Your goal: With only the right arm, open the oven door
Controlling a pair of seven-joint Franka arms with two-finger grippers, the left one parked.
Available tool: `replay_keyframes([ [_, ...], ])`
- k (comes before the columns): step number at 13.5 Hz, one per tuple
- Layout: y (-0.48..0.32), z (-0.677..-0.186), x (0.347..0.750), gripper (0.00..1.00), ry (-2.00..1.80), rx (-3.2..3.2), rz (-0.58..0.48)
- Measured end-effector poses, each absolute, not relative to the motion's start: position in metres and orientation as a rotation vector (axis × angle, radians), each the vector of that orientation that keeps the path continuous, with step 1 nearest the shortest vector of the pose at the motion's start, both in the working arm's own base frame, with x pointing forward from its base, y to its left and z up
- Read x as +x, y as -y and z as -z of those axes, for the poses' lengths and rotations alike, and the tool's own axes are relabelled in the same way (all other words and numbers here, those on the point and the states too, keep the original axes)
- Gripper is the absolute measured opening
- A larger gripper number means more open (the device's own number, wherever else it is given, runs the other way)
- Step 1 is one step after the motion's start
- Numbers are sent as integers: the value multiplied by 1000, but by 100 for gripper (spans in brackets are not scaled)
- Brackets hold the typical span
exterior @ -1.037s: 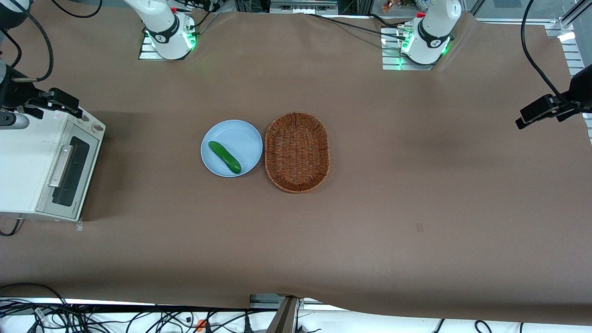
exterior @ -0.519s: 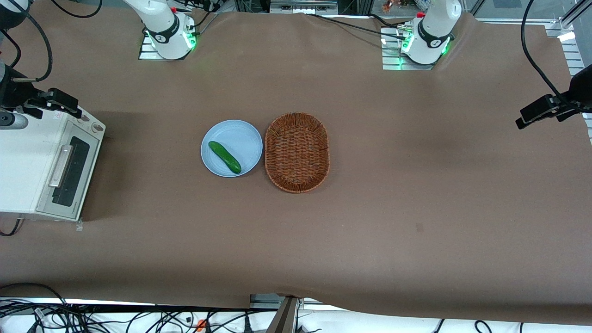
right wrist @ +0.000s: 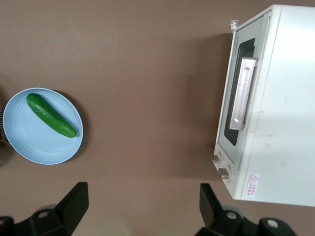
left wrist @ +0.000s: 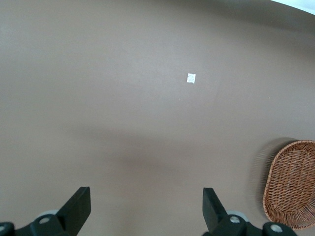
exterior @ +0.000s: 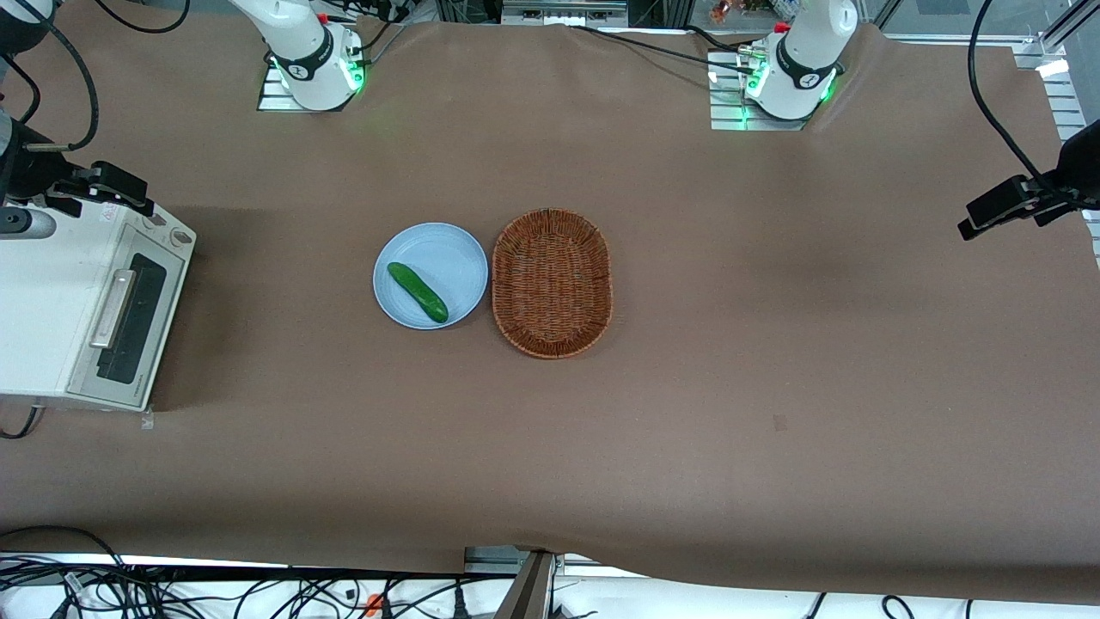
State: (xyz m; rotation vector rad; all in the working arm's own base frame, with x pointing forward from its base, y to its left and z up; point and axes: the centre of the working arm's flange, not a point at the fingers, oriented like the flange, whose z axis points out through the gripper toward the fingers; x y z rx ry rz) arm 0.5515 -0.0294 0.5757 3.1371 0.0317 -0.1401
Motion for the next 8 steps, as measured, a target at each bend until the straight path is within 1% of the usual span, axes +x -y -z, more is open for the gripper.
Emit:
replay_keyframes([
  [2, 33, -575, 551, 100, -22, 3137, 149],
  [5, 33, -572, 548, 100, -21, 3137, 192],
  [6, 33, -569, 548, 93, -21, 3136, 206],
  [8, 33, -565, 548, 66, -20, 3136, 227],
])
